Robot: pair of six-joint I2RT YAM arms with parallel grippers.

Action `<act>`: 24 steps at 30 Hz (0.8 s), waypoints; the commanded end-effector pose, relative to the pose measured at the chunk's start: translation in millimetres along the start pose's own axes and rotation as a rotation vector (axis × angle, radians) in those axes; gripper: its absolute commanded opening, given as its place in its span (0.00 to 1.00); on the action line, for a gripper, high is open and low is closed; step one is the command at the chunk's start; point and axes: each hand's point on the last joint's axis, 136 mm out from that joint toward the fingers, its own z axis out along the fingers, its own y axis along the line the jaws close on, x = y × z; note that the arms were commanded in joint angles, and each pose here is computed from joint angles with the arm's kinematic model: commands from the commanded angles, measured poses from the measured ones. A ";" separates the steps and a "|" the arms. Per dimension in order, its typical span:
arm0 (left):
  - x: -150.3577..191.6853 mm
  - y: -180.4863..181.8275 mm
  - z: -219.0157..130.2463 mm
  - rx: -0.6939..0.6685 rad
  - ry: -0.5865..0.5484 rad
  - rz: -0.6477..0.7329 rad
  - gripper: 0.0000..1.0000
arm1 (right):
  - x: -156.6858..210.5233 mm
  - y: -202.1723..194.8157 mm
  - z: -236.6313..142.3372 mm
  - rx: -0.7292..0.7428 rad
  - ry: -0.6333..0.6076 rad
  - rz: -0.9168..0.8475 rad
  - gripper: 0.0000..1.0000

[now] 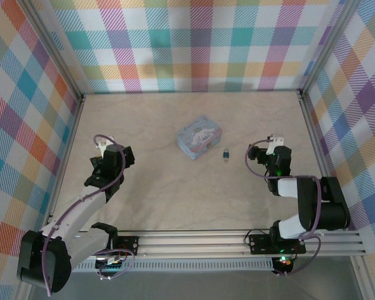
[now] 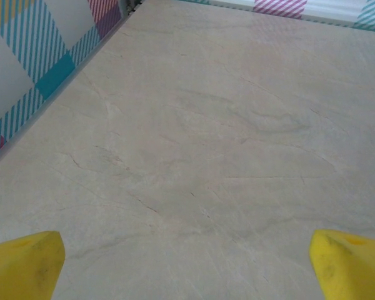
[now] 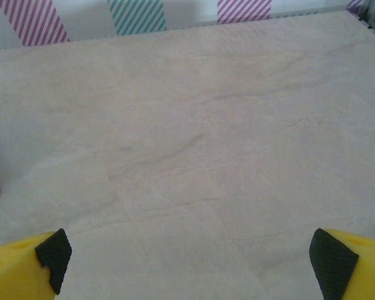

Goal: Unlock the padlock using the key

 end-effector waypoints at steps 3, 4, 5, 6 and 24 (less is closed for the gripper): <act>-4.2 -3.3 4.0 0.039 -0.015 0.014 1.00 | -9.6 0.2 11.1 -0.013 -0.020 -0.009 1.00; -4.6 -3.4 4.5 0.042 -0.015 0.014 1.00 | -11.5 -0.7 14.5 -0.010 -0.013 -0.009 1.00; -4.4 -2.8 5.1 0.041 -0.016 0.014 1.00 | -11.3 0.5 13.8 -0.016 -0.012 -0.009 1.00; -4.3 -2.9 6.0 0.042 -0.015 0.013 1.00 | -11.5 0.3 13.9 -0.015 -0.014 -0.010 1.00; -0.3 -25.7 36.0 0.116 -0.013 0.111 1.00 | -11.5 0.1 13.4 -0.013 -0.015 -0.013 1.00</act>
